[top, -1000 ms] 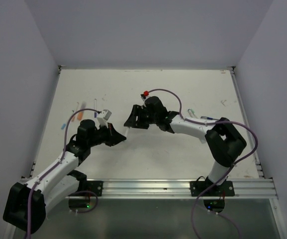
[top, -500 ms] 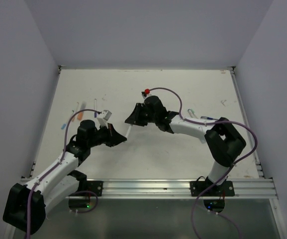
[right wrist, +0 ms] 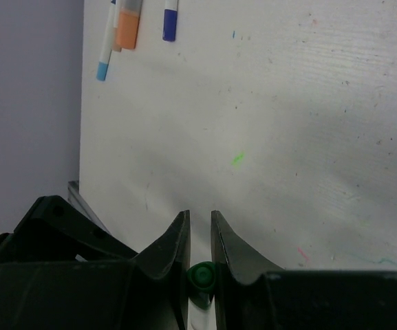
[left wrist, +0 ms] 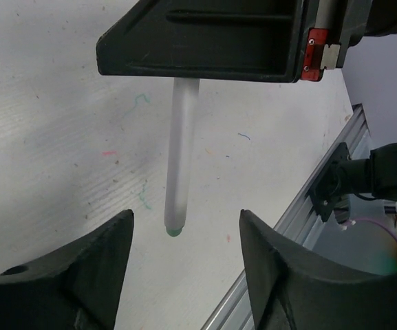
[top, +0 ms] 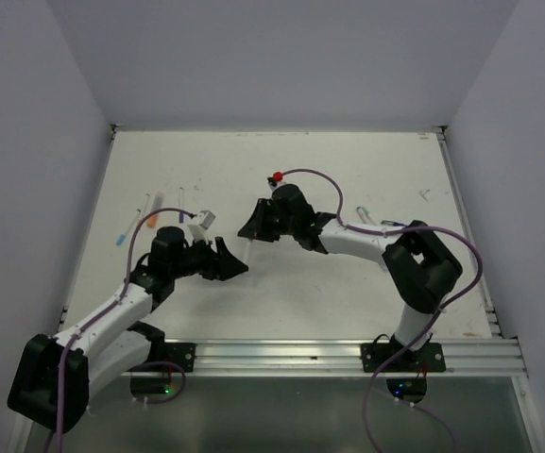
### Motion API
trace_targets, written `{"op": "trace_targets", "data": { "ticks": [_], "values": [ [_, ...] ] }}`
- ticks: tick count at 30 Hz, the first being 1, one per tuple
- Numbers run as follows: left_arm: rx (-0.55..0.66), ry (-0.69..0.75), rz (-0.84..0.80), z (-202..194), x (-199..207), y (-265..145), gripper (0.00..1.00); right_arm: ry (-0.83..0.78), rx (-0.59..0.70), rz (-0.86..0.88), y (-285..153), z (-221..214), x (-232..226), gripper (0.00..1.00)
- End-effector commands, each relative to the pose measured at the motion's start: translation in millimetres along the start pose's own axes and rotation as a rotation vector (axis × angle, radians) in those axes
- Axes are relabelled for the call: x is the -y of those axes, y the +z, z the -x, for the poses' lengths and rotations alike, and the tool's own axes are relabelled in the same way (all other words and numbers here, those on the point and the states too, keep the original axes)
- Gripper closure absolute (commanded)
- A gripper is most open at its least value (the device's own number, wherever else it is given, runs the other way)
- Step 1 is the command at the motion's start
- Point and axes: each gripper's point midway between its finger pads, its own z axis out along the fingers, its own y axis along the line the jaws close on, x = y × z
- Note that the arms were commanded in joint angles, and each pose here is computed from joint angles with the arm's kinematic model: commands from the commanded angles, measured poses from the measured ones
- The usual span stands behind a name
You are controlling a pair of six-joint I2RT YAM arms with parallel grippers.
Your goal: Open the pen caps
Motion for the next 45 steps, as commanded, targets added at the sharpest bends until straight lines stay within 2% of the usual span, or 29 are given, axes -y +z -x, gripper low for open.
{"op": "trace_targets", "data": {
  "ticks": [1, 8, 11, 14, 17, 18, 20, 23, 24, 25, 26, 27, 28, 31, 32, 33, 36, 38, 39, 40, 41, 44, 45],
  "values": [
    [0.029, 0.025, -0.047, 10.5, 9.5, 2.0, 0.32, 0.007, 0.008, 0.048, 1.7, 2.6, -6.6, 1.0],
    [0.019, 0.014, -0.058, 9.3, 7.9, 7.1, 0.3, 0.047, -0.02, 0.129, 1.4, -4.8, -23.4, 1.0],
    [0.016, 0.011, -0.074, 9.1, 9.5, 8.8, 0.33, 0.059, -0.025, 0.16, 0.3, -6.1, -31.9, 1.0],
    [0.008, 0.008, -0.118, 8.2, 15.4, 10.8, 0.54, 0.061, -0.032, 0.182, 0.0, -8.4, -38.7, 1.0],
    [0.004, -0.001, -0.146, 7.7, 19.3, 11.7, 0.7, 0.069, -0.036, 0.196, 0.5, -8.7, -42.3, 1.0],
    [0.004, -0.003, -0.146, 7.9, 19.3, 11.5, 0.86, 0.066, -0.036, 0.179, 1.1, -8.8, -39.3, 1.0],
    [0.0, -0.011, -0.132, 6.1, 17.3, 11.1, 1.0, 0.052, 0.019, 0.128, 2.4, 4.5, -36.1, 1.0],
    [0.001, -0.03, -0.086, 3.1, 9.7, 9.8, 1.0, 0.038, 0.069, -0.017, 6.3, 19.0, -21.9, 1.0],
    [0.012, -0.033, -0.071, 5.1, 8.7, 8.6, 1.0, 0.043, 0.141, -0.099, 7.6, 32.9, -10.7, 1.0],
    [0.022, -0.056, -0.038, 4.2, 3.0, 8.1, 1.0, 0.052, 0.142, -0.197, 5.9, 31.6, 5.5, 1.0],
    [0.043, -0.053, -0.031, 7.9, 4.0, 6.0, 1.0, 0.037, 0.192, -0.249, 8.3, 43.7, -2.0, 1.0],
    [0.059, -0.074, 0.016, 8.7, -3.5, 4.8, 1.0, 0.013, 0.234, -0.4, 1.3, 47.7, 20.6, 1.0],
    [0.071, -0.077, 0.043, 9.8, -6.8, 3.3, 1.0, -0.011, 0.283, -0.418, 1.2, 57.6, 7.2, 1.0],
    [0.133, -0.061, 0.121, 19.3, -12.5, -4.7, 1.0, -0.071, 0.325, -0.564, 2.5, 64.1, 25.4, 1.0],
    [0.149, -0.047, 0.141, 23.1, -12.5, -8.1, 1.0, -0.078, 0.344, -0.56, 3.0, 74.4, 13.6, 1.0],
    [0.159, -0.034, 0.167, 26.1, -14.5, -10.4, 1.0, -0.112, 0.314, -0.614, 6.8, 69.5, 26.2, 1.0],
    [0.149, 0.011, 0.278, 29.2, -24.8, -20.0, 1.0, -0.155, 0.307, -0.663, 5.6, 76.9, 25.6, 1.0],
    [0.165, 0.034, 0.286, 33.0, -23.6, -24.2, 1.0, -0.153, 0.247, -0.578, 12.5, 68.4, 16.4, 1.0],
    [0.156, 0.046, 0.248, 31.2, -17.0, -22.9, 1.0, -0.15, 0.27, -0.404, 28.3, 79.0, -12.2, 1.0],
    [0.163, 0.056, 0.213, 32.1, -11.7, -21.1, 1.0, -0.115, 0.235, -0.256, 30.9, 82.8, -30.5, 1.0],
    [0.154, 0.06, 0.177, 30.2, -6.5, -18.9, 1.0, -0.069, 0.143, -0.004, 41.0, 65.8, -63.7, 1.0],
    [0.125, 0.054, -0.019, 22.1, 24.7, -13.7, 1.0, -0.024, 0.053, 0.335, 30.6, 49.5, -98.4, 1.0],
    [0.122, 0.044, -0.074, 19.4, 33.6, -14.2, 1.0, -0.013, 0.105, 0.467, 19.9, 62.2, -121.2, 1.0]
  ]
}}
